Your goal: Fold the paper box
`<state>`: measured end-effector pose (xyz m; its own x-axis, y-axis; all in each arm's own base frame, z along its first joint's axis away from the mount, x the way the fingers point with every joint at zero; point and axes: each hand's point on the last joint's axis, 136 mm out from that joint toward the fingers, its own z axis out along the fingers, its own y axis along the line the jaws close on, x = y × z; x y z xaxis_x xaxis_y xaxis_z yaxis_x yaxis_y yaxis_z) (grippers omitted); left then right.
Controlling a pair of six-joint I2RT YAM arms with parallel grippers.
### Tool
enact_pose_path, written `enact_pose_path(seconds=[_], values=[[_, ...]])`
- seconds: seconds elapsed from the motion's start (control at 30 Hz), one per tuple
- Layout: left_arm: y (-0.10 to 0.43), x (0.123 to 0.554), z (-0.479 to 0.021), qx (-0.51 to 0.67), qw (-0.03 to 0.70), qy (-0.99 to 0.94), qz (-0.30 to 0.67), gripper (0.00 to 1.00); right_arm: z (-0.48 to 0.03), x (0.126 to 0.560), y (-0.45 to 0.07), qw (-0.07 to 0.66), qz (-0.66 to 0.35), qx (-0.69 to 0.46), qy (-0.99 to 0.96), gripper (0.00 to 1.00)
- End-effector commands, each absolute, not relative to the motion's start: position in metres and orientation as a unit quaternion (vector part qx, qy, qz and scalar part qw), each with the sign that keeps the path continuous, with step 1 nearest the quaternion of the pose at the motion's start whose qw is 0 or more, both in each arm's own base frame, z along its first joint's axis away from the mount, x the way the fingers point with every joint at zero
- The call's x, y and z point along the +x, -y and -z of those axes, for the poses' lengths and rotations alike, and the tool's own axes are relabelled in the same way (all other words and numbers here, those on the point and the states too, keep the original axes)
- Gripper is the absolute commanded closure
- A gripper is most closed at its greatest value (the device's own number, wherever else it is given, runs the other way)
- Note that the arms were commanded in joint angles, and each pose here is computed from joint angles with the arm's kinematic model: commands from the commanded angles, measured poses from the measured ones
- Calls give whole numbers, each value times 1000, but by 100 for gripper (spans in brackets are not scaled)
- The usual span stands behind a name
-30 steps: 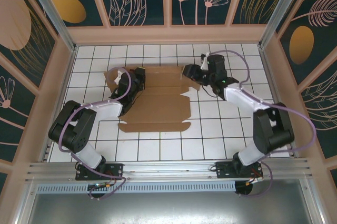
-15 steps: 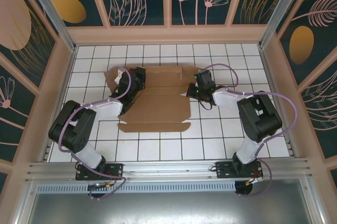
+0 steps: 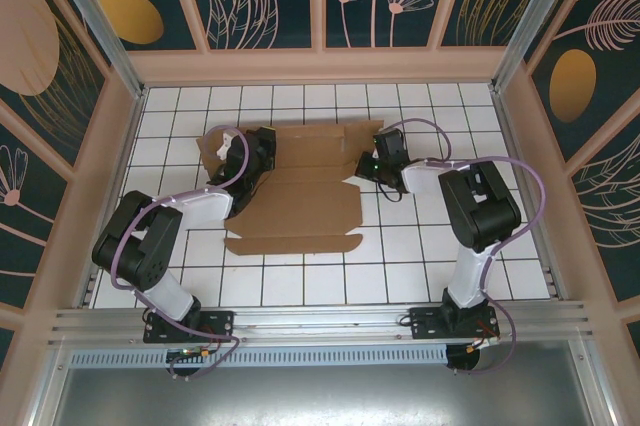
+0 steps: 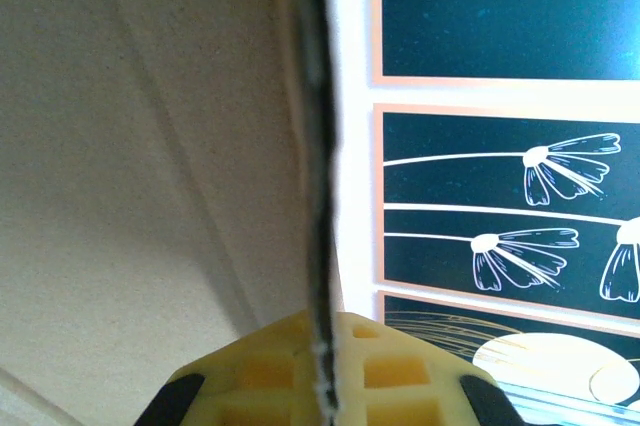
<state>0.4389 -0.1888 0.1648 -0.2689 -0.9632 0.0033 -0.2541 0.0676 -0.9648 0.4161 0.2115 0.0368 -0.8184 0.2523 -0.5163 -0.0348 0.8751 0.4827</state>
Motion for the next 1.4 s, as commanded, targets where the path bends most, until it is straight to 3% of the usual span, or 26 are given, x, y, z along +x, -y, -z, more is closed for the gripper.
enact_pose_path(seconds=[0.0, 0.67, 0.83, 0.97, 1.1, 1.17, 1.2, 1.27, 1.37], values=[[192, 427, -128, -487, 333, -675, 443, 100, -58, 409, -238, 311, -299, 33, -902, 100], [195, 425, -125, -483, 326, -679, 446, 100, 1, 390, -260, 253, -273, 11, -928, 100], [192, 423, -126, -484, 329, -678, 445, 100, -61, 388, -255, 310, -304, -18, -900, 100], [191, 421, -127, -482, 332, -680, 442, 100, -130, 375, -238, 377, -335, -45, -862, 93], [188, 420, -126, -483, 334, -681, 436, 100, -180, 374, -195, 458, -273, -48, -844, 92], [188, 420, -125, -483, 334, -683, 434, 100, -193, 380, -171, 494, -214, -47, -841, 86], [189, 420, -125, -483, 333, -684, 434, 100, -199, 385, -159, 509, -184, -52, -839, 77], [190, 421, -124, -480, 334, -686, 434, 100, -203, 399, -144, 520, -136, -60, -841, 42], [190, 421, -122, -479, 332, -688, 431, 100, -201, 419, -150, 523, -127, -102, -837, 31]])
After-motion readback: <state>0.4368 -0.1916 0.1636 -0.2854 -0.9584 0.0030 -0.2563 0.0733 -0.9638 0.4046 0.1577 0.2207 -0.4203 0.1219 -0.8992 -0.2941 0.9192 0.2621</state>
